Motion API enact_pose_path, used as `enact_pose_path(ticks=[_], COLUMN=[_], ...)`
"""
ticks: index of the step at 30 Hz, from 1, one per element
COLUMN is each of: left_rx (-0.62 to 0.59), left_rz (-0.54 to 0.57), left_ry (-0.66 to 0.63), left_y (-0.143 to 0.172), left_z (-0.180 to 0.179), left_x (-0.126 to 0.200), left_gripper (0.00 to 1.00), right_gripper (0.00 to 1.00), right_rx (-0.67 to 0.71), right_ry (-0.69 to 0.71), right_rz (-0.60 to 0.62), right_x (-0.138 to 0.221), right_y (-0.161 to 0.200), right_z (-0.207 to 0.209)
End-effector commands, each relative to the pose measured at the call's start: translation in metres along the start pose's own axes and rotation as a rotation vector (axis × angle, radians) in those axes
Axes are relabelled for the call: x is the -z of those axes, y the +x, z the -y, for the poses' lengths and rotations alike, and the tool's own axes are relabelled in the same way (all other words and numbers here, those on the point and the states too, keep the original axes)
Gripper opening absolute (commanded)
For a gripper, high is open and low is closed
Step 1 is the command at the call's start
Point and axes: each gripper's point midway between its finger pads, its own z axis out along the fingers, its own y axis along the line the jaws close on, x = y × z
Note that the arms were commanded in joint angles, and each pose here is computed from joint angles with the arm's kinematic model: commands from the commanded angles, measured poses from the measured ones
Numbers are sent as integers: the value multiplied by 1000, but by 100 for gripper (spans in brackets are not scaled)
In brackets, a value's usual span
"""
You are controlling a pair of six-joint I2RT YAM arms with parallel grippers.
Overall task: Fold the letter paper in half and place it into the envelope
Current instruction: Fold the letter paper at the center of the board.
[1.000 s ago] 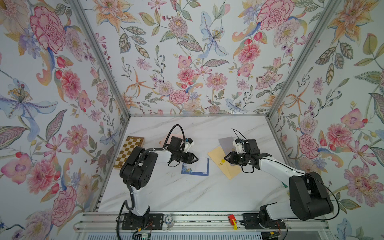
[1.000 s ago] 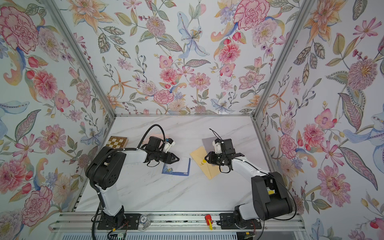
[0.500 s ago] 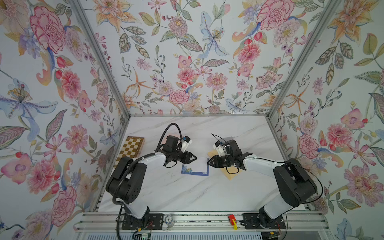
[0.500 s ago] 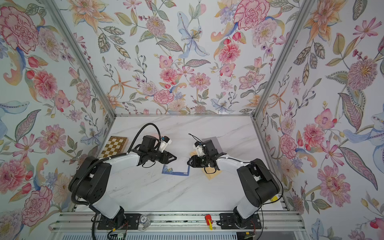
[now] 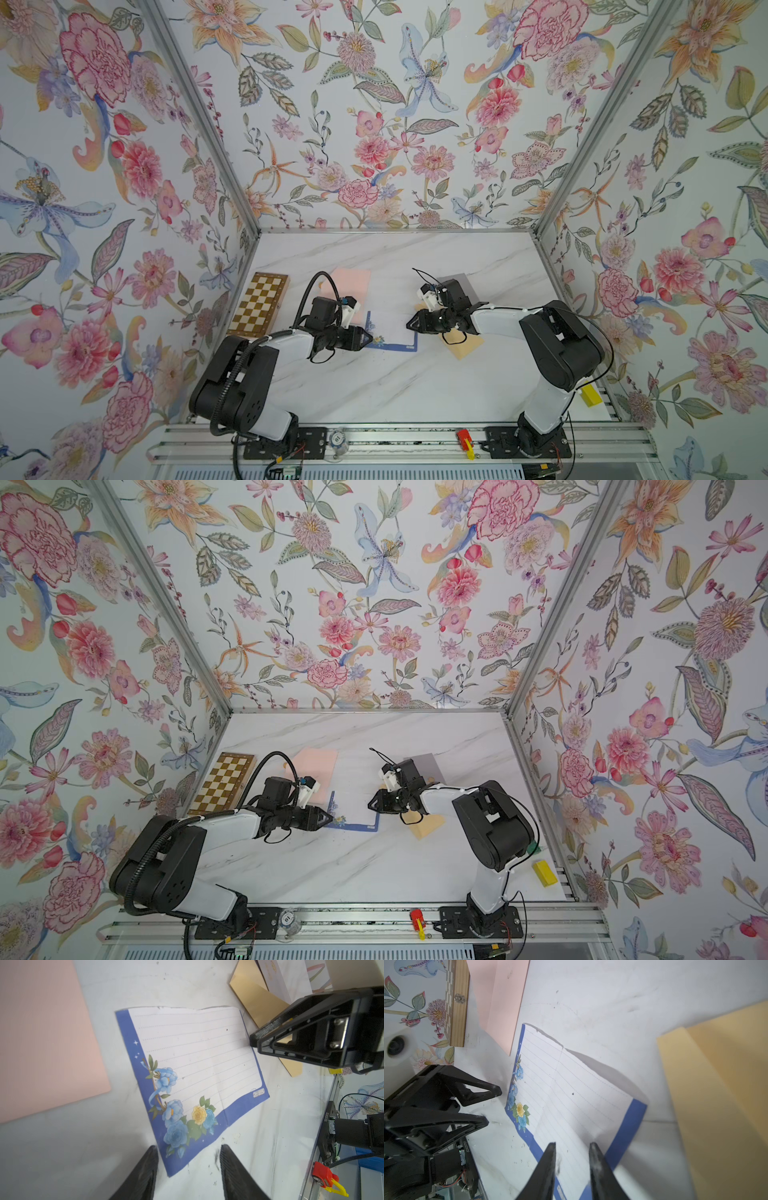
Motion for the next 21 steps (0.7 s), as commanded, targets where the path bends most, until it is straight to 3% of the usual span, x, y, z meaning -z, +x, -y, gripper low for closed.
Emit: enact_pose_path(ticks=[1,16,21], left_rx=[17,56,59], left_rz=[-9,-95,-54], left_ry=[-23,-64,17], left_y=[3,23,12], left_z=[-9,-31,-20], left_x=[-3,-21,-26], left_gripper=[52,51,51], right_gripper=[30,30,30], right_rx=[9,43,31], right_ry=[28,192,207], right_rz=[-22,-120,-133], right_x=[-6,-15,-17], right_y=[3,30,36], right_z=[5,29,33])
